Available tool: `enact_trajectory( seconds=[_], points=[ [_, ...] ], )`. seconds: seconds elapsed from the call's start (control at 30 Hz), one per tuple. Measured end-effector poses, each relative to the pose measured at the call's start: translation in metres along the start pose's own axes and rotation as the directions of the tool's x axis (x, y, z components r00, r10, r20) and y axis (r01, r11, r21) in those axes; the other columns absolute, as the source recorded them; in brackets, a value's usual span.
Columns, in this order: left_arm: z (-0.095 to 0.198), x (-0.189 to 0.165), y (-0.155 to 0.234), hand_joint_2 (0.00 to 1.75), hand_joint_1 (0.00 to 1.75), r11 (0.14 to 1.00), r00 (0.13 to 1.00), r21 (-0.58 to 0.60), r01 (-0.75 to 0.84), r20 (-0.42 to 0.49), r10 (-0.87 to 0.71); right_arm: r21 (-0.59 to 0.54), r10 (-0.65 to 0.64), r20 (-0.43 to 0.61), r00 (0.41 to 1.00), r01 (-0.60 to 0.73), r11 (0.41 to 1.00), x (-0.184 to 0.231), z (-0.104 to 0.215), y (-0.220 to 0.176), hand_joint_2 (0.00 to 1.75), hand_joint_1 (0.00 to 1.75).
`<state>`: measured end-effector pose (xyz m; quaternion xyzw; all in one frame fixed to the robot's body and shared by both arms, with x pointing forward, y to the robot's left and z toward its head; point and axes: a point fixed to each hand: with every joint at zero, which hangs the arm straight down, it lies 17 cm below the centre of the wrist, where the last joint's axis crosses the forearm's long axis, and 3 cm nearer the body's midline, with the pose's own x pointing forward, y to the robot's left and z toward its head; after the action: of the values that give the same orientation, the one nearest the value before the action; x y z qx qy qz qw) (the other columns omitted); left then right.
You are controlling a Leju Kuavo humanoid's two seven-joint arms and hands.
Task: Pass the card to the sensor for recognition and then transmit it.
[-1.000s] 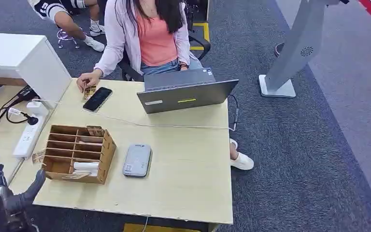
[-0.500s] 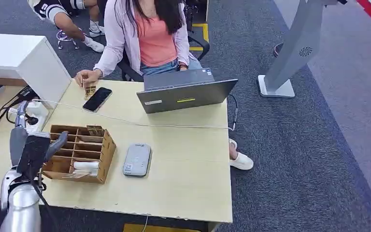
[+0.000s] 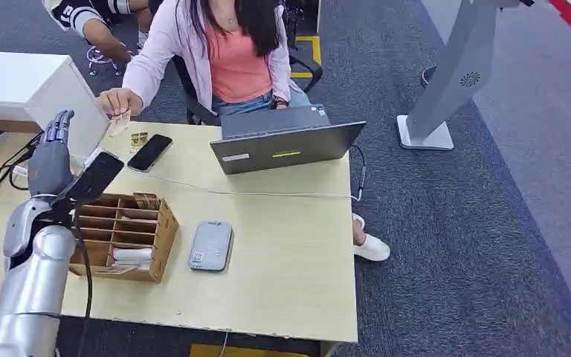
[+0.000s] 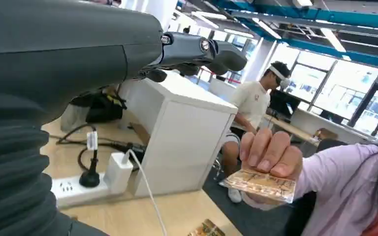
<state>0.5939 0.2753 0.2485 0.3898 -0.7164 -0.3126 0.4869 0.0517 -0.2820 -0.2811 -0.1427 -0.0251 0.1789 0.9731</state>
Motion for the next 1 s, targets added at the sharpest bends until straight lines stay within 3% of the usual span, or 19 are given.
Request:
enact_trajectory(
  seconds=[0.43, 0.47, 0.77, 1.0],
  points=[
    [-0.061, -0.007, 0.039, 1.75, 0.0, 0.918, 0.918, -0.016, 0.397, -0.015, -0.397, 0.015, 0.086, 0.029, 0.996, -0.086, 0.996, 0.006, 0.001, 0.003, 0.0, 0.0],
    [-0.065, -0.009, 0.043, 1.75, 1.75, 0.905, 0.905, -0.015, 0.425, -0.019, -0.425, 0.017, 0.092, 0.031, 0.995, -0.093, 0.996, 0.006, 0.001, 0.004, 0.0, 0.0],
    [-0.096, -0.013, 0.083, 1.75, 1.75, 0.763, 0.762, -0.001, 0.647, -0.035, -0.646, 0.037, 0.119, 0.042, 0.992, -0.121, 0.992, 0.009, 0.002, 0.008, 0.0, 0.0],
    [-0.1, -0.017, 0.089, 1.75, 1.75, 0.739, 0.738, -0.008, 0.674, -0.037, -0.673, 0.041, 0.127, 0.049, 0.991, -0.129, 0.991, 0.011, 0.003, 0.009, 0.0, 0.0]
  ],
)
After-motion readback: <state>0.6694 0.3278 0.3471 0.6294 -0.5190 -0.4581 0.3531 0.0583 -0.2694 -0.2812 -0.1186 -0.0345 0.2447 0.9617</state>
